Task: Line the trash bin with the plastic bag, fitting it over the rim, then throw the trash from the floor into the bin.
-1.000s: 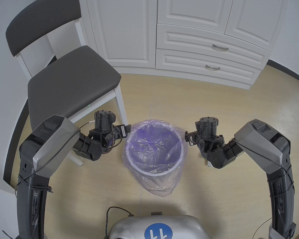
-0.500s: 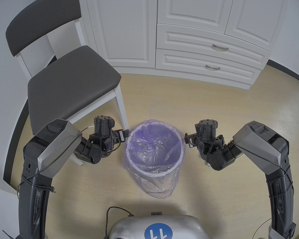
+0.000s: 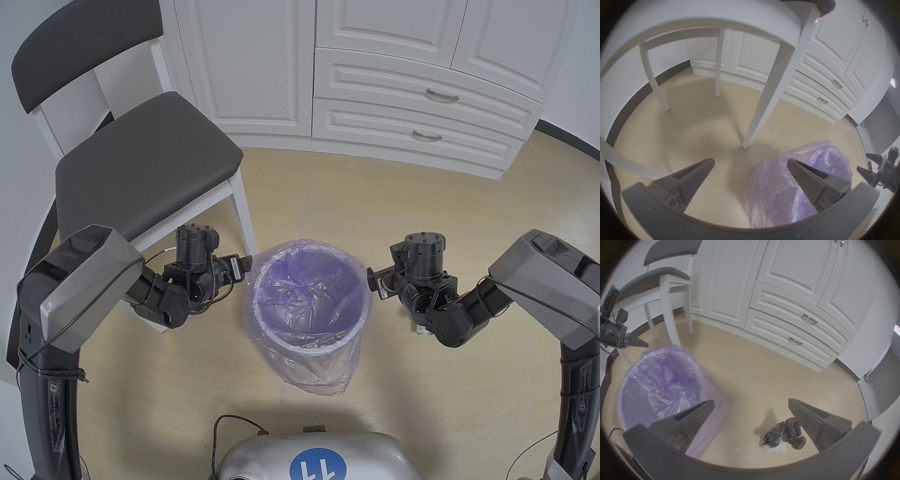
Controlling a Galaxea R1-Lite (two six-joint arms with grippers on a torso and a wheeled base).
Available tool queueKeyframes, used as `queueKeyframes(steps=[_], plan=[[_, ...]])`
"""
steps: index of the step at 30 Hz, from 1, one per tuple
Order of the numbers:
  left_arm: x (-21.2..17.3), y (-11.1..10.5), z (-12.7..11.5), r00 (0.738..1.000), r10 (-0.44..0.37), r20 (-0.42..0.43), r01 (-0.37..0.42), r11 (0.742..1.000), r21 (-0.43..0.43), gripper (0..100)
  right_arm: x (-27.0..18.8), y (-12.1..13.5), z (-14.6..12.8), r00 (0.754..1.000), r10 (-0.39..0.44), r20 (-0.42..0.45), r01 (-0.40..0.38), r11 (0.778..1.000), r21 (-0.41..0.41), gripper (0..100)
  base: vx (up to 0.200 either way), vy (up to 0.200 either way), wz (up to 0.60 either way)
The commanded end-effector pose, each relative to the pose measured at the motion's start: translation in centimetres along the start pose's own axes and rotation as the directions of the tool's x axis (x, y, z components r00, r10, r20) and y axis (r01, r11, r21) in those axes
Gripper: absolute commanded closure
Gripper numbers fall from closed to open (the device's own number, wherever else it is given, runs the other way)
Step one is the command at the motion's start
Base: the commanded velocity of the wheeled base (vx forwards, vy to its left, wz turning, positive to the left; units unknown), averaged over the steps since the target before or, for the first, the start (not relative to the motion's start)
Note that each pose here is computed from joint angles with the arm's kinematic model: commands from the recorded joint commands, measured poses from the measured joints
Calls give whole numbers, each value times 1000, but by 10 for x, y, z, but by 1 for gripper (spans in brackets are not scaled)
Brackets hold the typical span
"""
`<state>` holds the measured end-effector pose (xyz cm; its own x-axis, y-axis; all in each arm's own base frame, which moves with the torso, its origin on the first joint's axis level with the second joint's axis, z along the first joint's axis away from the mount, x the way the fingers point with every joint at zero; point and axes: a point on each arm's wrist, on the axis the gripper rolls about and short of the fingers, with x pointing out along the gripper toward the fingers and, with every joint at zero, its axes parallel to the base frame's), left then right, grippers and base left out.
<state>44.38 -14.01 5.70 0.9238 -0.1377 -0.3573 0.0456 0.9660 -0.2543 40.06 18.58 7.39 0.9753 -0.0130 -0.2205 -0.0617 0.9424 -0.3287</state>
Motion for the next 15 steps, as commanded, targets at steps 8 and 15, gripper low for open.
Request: queueKeyframes(steps=[8,15], plan=[[-70,8,7,996,-33,85,32,999,10,0,-41,78,58,979,200,29,-198,978,-71,0,0,0,0],[-86,13,11,996,-37,87,34,999,35,0,-40,115,67,966,258,-5,-258,964,-60,100,0,0,0]])
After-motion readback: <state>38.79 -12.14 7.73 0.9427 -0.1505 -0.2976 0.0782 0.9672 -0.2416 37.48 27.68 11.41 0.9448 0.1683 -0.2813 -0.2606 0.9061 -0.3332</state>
